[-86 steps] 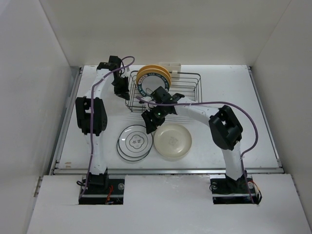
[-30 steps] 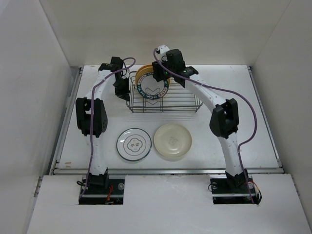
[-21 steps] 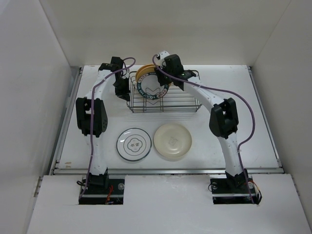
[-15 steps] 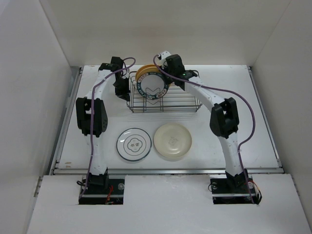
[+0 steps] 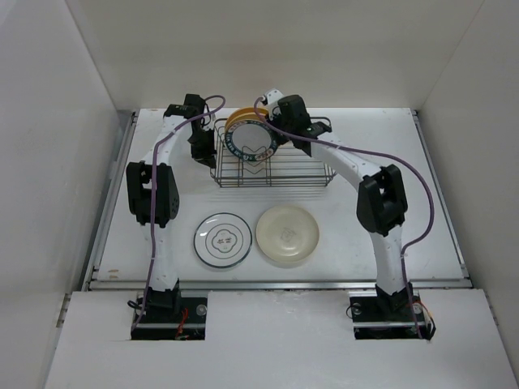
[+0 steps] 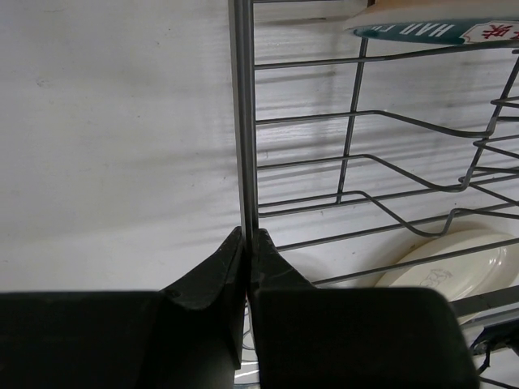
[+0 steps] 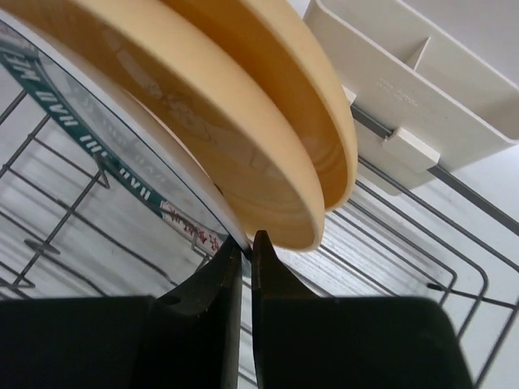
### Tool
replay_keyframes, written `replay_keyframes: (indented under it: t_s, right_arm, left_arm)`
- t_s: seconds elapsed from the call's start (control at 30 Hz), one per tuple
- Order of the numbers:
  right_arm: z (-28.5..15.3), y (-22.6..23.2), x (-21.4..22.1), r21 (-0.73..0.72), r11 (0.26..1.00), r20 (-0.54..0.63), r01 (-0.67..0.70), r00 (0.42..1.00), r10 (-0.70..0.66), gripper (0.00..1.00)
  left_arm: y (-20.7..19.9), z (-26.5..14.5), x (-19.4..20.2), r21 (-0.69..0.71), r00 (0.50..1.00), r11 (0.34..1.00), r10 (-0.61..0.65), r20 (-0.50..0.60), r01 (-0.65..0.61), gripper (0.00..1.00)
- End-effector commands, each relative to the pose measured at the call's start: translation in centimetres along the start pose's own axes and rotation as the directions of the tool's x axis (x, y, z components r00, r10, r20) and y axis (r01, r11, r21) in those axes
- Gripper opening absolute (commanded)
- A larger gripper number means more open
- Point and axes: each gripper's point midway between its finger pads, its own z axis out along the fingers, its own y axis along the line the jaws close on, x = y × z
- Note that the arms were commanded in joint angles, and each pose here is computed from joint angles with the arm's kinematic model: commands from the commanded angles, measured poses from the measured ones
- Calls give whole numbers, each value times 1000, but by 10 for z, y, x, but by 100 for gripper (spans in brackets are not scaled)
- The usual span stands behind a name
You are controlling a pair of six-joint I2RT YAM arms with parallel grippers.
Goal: Unload the plates from the dish rack
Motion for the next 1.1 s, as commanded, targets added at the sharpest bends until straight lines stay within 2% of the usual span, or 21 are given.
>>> replay_keyframes:
  t_s: [0.0,0.13,0.37,0.47,0.57,0.6,0.63,0.7,0.73,0.93,0.97,1.07]
  right_arm:
    - [-63,-11,-94,86,996,260,-27,966,3,0]
    - [-98,-12,-105,161,987,295,3,954,-51,0]
    - [-136,-9,-118,167,986,344,-7,938,-52,0]
    - [-147,12,-115,69,998,333,16,942,-38,0]
    - [-147,48,-85,-129,988,226,87,973,-57,0]
    - [-145,61,-57,-205,975,129,90,990,-65,0]
    - [-141,85,-41,-337,937,82,90,994,-65,0]
    - [-141,107,-13,-462,884,-4,69,997,-80,0]
    - [-146,127,2,-568,822,-40,40,996,-75,0]
    - [-144,179,32,-732,681,-106,-12,990,-97,0]
    - [-149,193,30,-776,631,-97,-14,991,-97,0]
    - [-141,210,44,-801,596,-150,-49,981,-121,0]
  left_arm:
    - [4,0,19,-15,995,1000,-25,-98,24,0]
    - [4,-1,16,-13,996,1000,-23,-89,22,0]
    - [7,0,14,-15,996,999,-32,-86,30,0]
    - [7,0,14,-15,996,999,-32,-86,30,0]
    - [6,-2,11,-13,997,1000,-30,-78,29,0]
    - [6,-2,11,-13,997,1000,-29,-78,29,0]
    - [6,-2,11,-13,997,1000,-29,-78,29,0]
    - [6,-2,11,-13,997,1000,-29,-78,29,0]
    - [12,-3,10,-24,997,999,-38,-73,36,0]
    - [13,-1,10,-36,996,998,-49,-80,47,0]
    - [13,-3,7,-34,996,998,-47,-71,45,0]
    - [16,-3,7,-52,997,998,-47,-67,44,0]
